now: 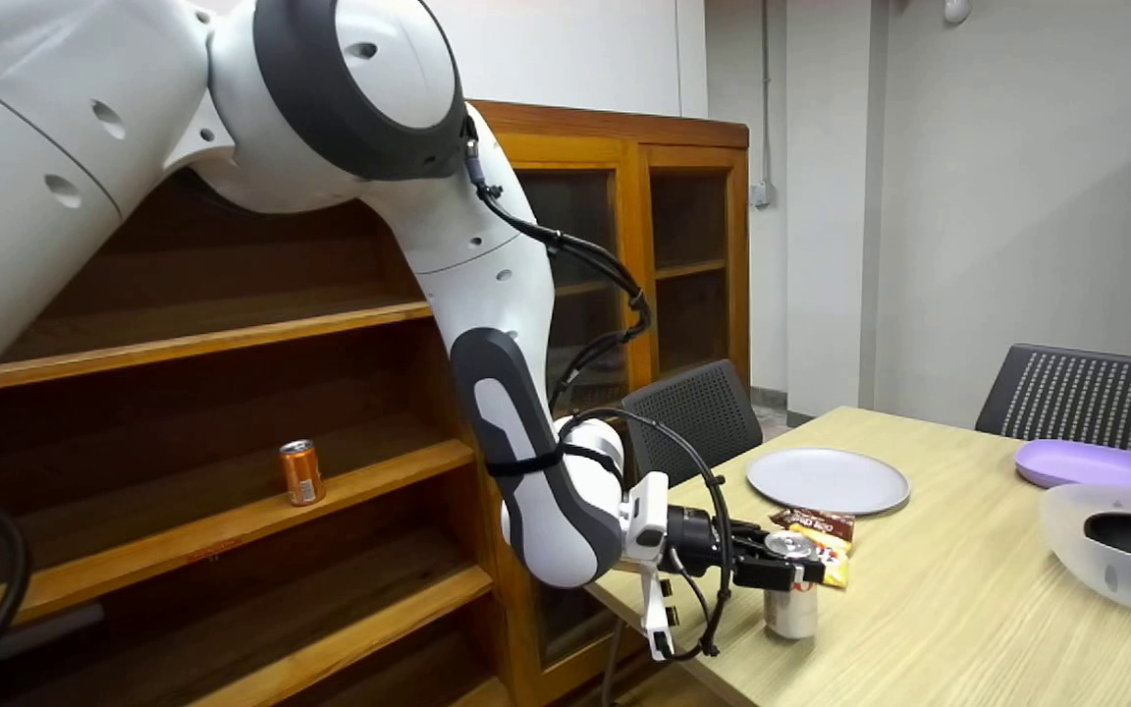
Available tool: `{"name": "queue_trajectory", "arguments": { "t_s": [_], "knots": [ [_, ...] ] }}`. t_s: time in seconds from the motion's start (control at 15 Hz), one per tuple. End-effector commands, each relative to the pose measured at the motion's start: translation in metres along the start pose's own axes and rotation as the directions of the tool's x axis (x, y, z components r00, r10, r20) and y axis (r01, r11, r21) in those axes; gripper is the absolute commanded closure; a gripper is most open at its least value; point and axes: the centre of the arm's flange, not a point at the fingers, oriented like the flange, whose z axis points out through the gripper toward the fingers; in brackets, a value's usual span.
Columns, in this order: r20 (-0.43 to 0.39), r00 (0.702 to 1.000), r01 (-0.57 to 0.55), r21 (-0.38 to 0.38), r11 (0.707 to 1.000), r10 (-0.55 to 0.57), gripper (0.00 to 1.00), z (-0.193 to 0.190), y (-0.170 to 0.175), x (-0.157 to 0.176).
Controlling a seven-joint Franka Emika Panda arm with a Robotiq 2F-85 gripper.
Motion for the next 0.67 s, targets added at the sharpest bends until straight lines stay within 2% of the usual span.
{"name": "queue_trajectory", "arguments": {
  "t_s": [0.0,0.6],
  "knots": [
    [-0.028,1.0,0.006,0.036,0.999,-0.005,0.6,-0.034,0.003,0.028],
    [-0.065,0.998,0.018,0.156,0.988,-0.008,0.6,-0.107,-0.025,0.047]
  ]
}}
